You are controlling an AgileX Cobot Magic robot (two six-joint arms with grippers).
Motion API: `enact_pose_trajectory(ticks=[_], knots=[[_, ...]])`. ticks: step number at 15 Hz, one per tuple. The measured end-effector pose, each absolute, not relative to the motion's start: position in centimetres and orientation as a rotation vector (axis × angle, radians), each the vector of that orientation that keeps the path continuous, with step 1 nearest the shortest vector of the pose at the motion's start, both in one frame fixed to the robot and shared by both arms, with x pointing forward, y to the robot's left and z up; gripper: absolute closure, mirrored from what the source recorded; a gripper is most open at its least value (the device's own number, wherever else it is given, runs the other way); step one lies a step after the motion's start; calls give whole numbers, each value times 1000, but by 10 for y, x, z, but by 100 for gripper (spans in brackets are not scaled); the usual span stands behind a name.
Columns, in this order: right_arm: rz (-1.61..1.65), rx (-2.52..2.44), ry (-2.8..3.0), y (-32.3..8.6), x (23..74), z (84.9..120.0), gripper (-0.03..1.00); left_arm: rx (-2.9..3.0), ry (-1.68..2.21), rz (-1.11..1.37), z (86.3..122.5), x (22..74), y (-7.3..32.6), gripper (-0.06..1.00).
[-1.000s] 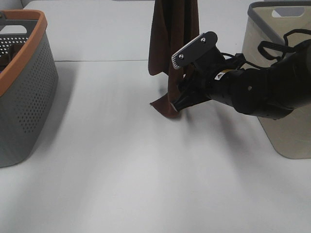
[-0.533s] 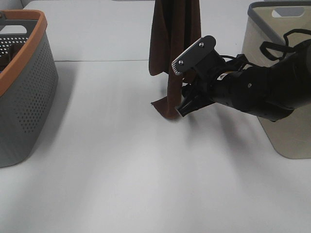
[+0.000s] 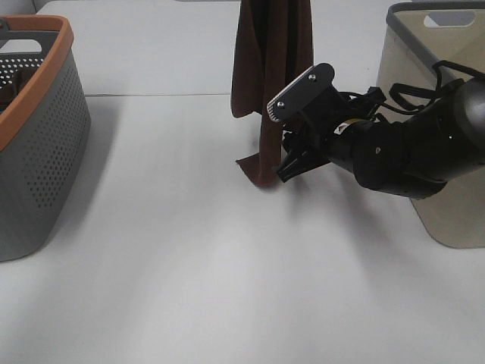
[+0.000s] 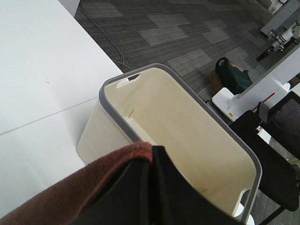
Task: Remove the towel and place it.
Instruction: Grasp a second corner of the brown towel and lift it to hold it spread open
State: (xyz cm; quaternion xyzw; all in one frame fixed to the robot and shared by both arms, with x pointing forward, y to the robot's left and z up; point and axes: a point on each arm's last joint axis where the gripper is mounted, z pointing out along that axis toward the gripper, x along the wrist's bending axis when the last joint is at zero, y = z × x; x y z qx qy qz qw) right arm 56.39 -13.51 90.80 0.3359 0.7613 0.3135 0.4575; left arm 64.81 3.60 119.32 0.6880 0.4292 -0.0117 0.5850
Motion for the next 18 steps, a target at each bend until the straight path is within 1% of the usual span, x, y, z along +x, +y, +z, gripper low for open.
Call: enact_pose_trajectory(ticks=[5, 6, 7, 9, 16, 18], knots=[[904, 859, 1787, -126, 574, 920, 36, 1605, 1001, -27, 1193, 648, 36, 94], [916, 873, 1768, -124, 579, 923, 38, 1605, 1001, -27, 1193, 648, 36, 94], [922, 901, 1745, -123, 583, 926, 42, 1605, 1001, -27, 1193, 648, 36, 94], [907, 921, 1725, -124, 586, 929, 54, 1605, 1001, -27, 1193, 648, 36, 94], [833, 991, 1836, -126, 582, 918, 95, 1593, 999, 33, 1194, 652, 38, 94], [804, 1032, 1843, -128, 582, 917, 97, 1606, 1000, 79, 1193, 654, 40, 94]])
